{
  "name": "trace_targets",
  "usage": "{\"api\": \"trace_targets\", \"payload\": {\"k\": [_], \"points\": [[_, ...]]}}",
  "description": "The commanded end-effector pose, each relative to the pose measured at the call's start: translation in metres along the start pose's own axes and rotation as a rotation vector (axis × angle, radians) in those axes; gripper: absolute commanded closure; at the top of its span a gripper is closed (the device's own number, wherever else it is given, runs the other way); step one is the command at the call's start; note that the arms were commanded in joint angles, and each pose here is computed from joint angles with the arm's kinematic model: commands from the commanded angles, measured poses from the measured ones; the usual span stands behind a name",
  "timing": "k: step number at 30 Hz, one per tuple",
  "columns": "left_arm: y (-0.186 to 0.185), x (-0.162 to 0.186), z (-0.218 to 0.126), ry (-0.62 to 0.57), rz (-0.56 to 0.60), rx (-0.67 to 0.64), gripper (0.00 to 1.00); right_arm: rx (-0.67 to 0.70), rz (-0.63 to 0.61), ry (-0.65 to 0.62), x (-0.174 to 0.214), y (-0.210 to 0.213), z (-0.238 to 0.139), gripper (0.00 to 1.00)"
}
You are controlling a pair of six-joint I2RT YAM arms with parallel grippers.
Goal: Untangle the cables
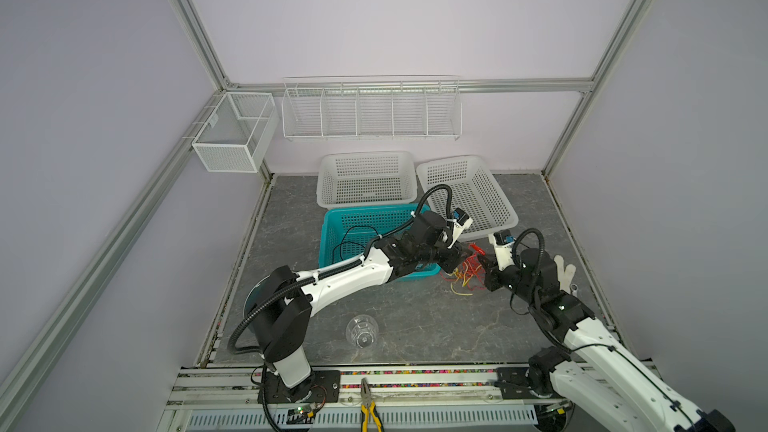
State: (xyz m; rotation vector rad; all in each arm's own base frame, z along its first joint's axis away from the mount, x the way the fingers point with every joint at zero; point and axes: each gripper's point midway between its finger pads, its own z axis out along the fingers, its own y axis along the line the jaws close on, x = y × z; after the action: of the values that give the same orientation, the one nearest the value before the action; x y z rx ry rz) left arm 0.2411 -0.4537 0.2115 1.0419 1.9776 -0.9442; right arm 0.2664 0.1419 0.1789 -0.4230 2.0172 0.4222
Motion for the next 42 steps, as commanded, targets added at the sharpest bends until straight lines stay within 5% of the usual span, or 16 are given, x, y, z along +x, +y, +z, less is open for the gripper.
{"api": "trace_targets", "payload": {"k": [1, 7, 20, 30, 42], "points": [[-0.003, -0.004, 0.004, 0.02, 0.013, 0.001, 0.75, -0.001, -0.028, -0.078, -0.02, 0.003, -0.004, 0.94], [0.0, -0.002, 0.007, 0.021, 0.008, -0.012, 1.0, -0.012, -0.041, -0.077, -0.02, 0.007, -0.003, 0.94], [-0.015, -0.014, 0.005, -0.032, 0.06, 0.036, 1.0, -0.04, -0.061, -0.013, -0.011, 0.016, 0.008, 0.94], [0.009, -0.033, -0.012, -0.125, 0.062, -0.129, 1.0, -0.03, -0.038, 0.013, -0.005, 0.015, 0.002, 0.94], [0.063, -0.05, -0.058, -0.239, -0.029, -0.35, 1.0, 0.311, 0.082, -0.003, -0.001, -0.042, -0.028, 0.94]]}}
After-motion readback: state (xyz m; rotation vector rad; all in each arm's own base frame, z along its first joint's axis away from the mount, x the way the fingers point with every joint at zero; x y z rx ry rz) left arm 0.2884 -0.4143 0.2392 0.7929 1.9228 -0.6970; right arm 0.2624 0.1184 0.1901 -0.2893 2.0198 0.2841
